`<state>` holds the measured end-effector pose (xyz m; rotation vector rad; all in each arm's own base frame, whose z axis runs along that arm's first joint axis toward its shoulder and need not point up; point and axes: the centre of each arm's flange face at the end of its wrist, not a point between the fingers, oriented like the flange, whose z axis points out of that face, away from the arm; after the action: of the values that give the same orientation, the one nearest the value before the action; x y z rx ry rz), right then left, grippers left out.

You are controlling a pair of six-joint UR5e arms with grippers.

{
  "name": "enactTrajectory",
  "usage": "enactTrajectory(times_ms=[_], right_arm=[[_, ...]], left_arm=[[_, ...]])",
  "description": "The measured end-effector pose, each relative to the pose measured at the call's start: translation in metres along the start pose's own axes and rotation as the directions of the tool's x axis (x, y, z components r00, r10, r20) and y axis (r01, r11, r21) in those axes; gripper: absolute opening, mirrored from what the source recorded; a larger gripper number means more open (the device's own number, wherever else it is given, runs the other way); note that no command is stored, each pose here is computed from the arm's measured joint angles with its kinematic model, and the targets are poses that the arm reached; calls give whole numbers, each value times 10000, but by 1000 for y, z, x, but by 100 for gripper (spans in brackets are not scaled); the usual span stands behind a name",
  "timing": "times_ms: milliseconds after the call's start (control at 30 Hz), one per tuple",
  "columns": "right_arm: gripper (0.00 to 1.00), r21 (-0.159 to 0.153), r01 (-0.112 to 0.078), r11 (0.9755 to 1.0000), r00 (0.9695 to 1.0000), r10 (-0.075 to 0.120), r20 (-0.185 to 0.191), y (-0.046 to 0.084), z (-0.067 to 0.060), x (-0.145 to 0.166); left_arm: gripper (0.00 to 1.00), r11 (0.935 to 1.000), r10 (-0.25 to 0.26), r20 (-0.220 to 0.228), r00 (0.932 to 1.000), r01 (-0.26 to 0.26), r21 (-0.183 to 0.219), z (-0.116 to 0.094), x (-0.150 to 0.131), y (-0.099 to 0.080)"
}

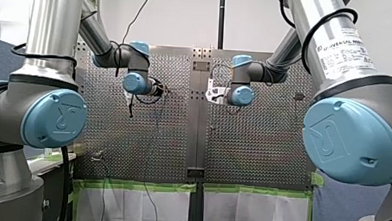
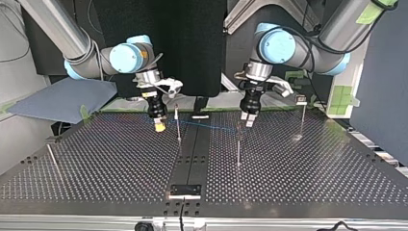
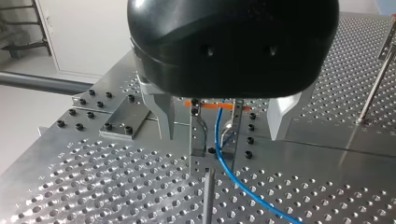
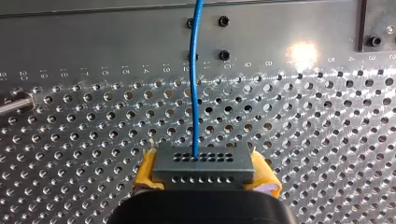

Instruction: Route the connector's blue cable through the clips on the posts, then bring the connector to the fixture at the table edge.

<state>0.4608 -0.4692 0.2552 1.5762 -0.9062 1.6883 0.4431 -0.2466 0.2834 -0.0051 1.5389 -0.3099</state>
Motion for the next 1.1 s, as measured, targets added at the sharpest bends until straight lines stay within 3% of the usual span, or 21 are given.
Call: enactTrajectory(times_ms=[1100], right_arm=[[0,28,-4,10000,10000,4,21,-1,0,0]], left_arm=[[98,9983,367,-39,9993,-365,450,-7,-2,-16]])
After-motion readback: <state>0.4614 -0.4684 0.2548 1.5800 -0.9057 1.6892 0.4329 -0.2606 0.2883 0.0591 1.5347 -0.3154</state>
